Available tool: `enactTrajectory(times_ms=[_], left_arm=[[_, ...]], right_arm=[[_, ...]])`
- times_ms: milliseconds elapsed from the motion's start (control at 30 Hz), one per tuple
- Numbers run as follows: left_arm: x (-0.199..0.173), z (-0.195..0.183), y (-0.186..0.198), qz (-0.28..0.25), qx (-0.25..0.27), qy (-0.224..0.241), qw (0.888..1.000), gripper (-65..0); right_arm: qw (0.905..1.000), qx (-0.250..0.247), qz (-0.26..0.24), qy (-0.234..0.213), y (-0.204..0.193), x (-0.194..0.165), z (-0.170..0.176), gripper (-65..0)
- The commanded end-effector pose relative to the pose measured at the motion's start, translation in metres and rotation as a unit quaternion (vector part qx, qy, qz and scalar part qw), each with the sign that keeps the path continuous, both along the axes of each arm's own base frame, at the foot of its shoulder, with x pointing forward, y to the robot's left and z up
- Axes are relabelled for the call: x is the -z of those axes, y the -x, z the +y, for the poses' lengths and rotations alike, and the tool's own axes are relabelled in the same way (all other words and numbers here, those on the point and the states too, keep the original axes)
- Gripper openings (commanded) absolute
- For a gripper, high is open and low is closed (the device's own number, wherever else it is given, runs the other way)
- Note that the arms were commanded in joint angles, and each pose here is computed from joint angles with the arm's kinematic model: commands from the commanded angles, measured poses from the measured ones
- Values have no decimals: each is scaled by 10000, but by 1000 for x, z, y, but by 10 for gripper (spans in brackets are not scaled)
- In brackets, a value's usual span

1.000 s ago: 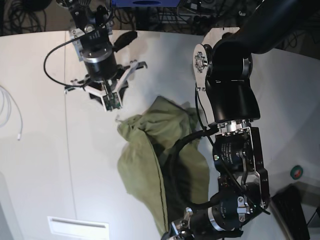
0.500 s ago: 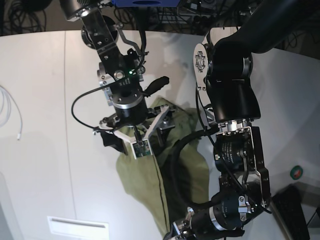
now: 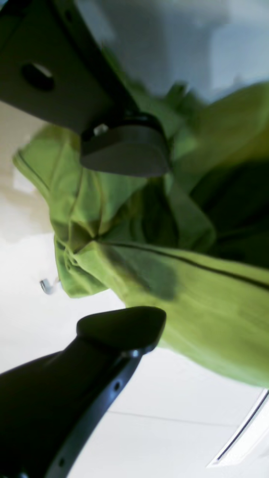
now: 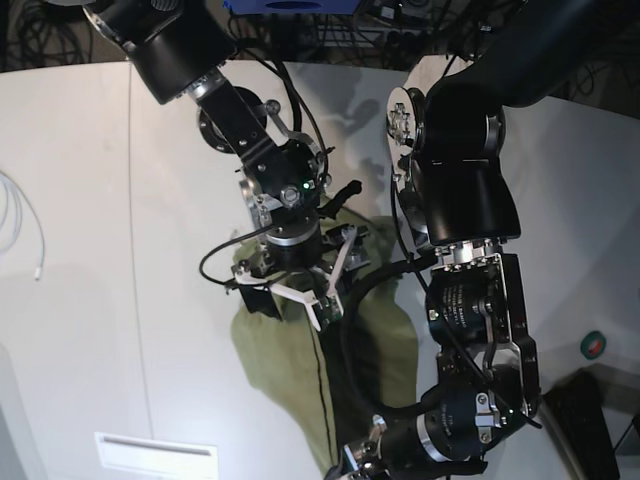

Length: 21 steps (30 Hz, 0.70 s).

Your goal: Layout the t-shirt on the table in an organized manner, then fold the t-shirt properly

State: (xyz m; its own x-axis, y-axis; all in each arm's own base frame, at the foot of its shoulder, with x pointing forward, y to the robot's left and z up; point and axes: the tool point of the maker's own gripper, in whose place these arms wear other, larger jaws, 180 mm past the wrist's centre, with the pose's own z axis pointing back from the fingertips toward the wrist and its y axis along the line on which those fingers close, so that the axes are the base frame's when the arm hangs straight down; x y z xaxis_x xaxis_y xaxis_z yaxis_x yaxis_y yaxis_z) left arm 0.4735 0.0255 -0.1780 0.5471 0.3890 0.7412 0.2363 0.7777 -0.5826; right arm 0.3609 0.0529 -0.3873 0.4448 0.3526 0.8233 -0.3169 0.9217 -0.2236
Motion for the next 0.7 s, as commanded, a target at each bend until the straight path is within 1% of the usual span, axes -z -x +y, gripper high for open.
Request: enactTrajectory(times_ms=[0,67,133,267,300,333,367,400,467,500,533,667], left_arm=[[-27,-4,-5,-354,35,108,9993,-650],[-27,-4,-5,-355,38,99,9993,-650],[-27,-4,-5,-355,38,99,9993,-650],[-27,-4,-5,-355,38,99,9993,-650],[-27,-4,-5,-355,38,99,9993,-650],[-27,-4,-5,-355,38,99,9993,-650],[-27,-4,-5,-355,38,99,9993,-650],[-27,-4,-5,-355,38,99,9993,-650],[-26,-4,-5,-354,43,87,9993,-650],[-26,-4,-5,-354,43,87,9993,-650],[-24,-5,-4,-293,83,69,9995,-650],[-4,-6,6,99,366,-247,9990,-650]], right_arm=[[9991,-41,-414,-88,-17,-22,7,-150],[9986,56,-518,-12,-25,-21,2,-161],[9976,306,-608,109,-34,-19,-9,-164],[9969,460,-494,399,-44,-4,-22,-179],[9964,529,-510,417,-45,-4,-26,-204],[9955,678,-517,411,-47,-5,-34,-252],[9947,811,-502,393,-49,-4,-42,-317],[9942,900,-450,369,-49,-2,-48,-396],[9946,926,-324,332,-47,4,-54,-536],[9951,904,-282,298,-45,6,-56,-617],[9953,900,-241,276,-43,7,-62,-650],[9956,792,-459,217,-27,-8,-85,-650]])
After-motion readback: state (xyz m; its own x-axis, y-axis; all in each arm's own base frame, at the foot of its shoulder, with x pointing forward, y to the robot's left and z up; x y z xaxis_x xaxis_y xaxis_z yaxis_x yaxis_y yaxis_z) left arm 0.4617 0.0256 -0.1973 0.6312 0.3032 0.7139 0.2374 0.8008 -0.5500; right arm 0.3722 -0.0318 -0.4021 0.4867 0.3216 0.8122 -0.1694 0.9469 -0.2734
